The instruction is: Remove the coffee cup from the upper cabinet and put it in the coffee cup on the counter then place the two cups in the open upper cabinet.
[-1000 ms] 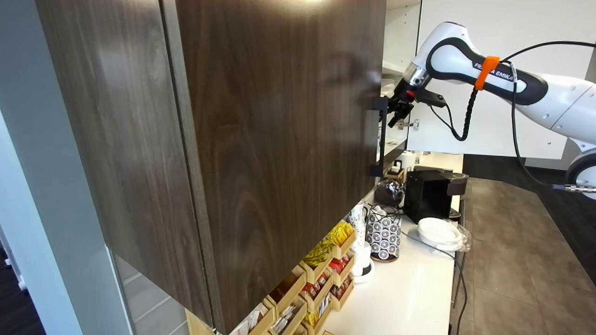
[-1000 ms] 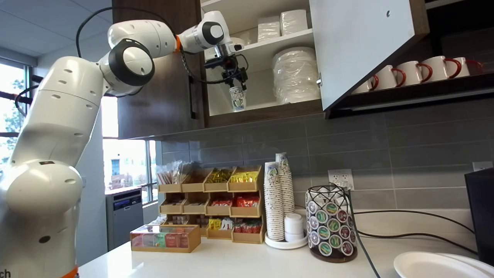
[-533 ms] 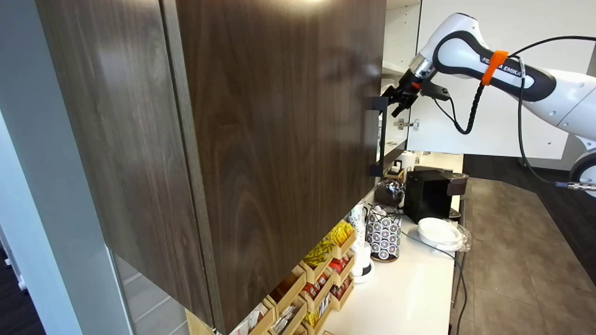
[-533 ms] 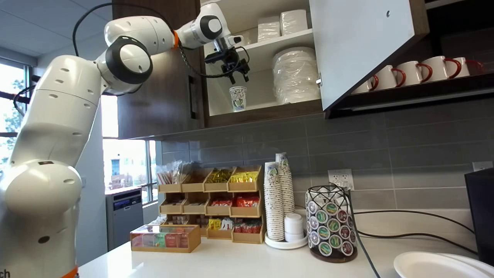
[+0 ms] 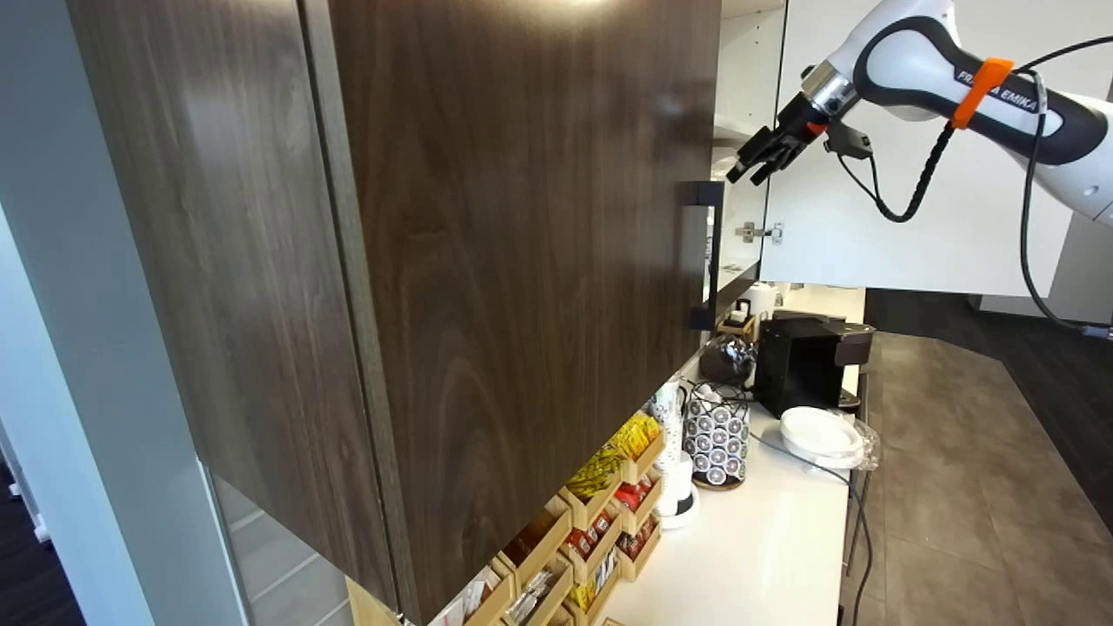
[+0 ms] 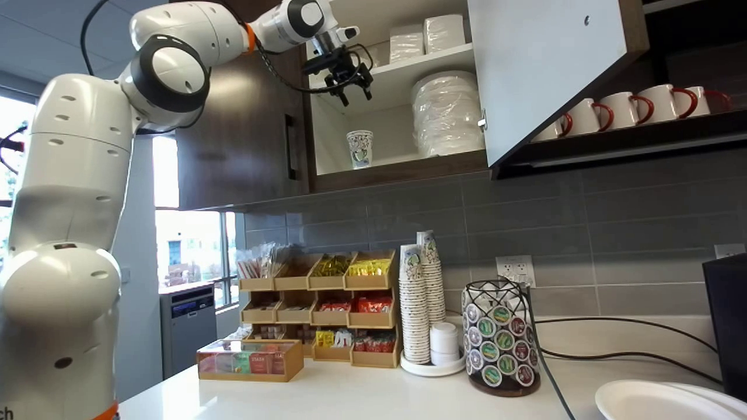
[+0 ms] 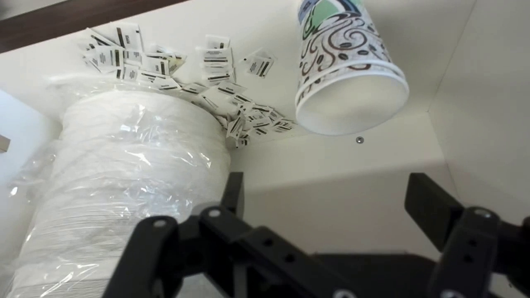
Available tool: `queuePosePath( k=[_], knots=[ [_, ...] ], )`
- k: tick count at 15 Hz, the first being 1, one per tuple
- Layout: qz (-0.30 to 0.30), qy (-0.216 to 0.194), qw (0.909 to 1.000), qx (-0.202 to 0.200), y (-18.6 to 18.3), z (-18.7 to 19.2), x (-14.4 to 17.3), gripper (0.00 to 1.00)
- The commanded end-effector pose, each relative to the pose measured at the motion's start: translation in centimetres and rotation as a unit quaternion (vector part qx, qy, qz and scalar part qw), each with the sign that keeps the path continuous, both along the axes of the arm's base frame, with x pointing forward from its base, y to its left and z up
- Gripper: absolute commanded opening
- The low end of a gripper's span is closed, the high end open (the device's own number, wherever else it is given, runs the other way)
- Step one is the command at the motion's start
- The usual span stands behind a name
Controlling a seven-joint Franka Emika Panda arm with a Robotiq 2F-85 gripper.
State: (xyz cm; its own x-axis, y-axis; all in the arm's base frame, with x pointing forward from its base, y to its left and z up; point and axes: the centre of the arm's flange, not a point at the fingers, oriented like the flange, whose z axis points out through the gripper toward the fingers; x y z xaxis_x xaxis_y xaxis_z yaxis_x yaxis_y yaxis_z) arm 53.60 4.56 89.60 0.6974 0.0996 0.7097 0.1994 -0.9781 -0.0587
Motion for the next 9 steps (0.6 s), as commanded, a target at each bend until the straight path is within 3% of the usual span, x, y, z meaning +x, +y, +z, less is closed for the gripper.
queuePosePath(
  k=[1,9],
  knots=[
    [0.032,0.006,0.9995,0.008,-1.5,-1.5,-4.1,1.00],
    [0.083,0.018,0.9964,-0.003,-3.6,-1.4,-8.2,1.00]
  ],
)
